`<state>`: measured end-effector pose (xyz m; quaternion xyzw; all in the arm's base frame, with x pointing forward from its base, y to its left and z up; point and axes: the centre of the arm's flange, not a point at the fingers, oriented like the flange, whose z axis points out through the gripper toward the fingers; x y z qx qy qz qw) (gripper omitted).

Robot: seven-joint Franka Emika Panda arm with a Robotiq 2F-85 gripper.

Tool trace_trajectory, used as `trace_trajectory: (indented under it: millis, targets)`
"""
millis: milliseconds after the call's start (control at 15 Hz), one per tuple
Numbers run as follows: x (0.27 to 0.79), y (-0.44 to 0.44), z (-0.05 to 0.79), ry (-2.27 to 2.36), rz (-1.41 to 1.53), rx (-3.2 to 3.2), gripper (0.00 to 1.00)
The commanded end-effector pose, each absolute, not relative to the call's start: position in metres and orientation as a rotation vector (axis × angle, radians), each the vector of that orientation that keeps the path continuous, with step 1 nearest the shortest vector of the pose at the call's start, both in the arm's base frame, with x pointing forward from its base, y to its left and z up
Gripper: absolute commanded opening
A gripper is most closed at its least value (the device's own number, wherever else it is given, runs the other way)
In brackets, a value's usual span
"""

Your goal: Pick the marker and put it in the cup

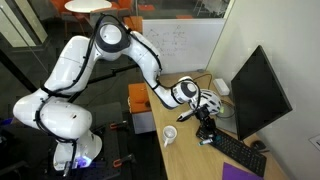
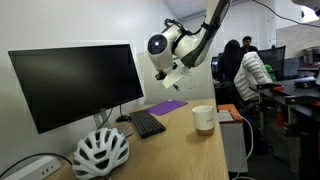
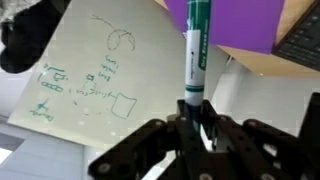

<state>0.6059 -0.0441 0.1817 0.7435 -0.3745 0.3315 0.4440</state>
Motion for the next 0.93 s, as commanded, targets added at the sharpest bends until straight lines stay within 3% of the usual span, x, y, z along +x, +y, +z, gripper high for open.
trace_trajectory:
  millis: [0, 267, 333, 867]
  targets:
    - [0.603, -0.043, 0.18, -0.915, 0.808, 1.839, 0.19]
    - [0.601, -0.045, 0.18, -0.912, 0.801, 1.834, 0.19]
    - [0.601, -0.045, 0.18, -0.912, 0.801, 1.834, 0.05]
    - [0.571, 0.02, 0.172, -1.081, 0.94, 1.407, 0.05]
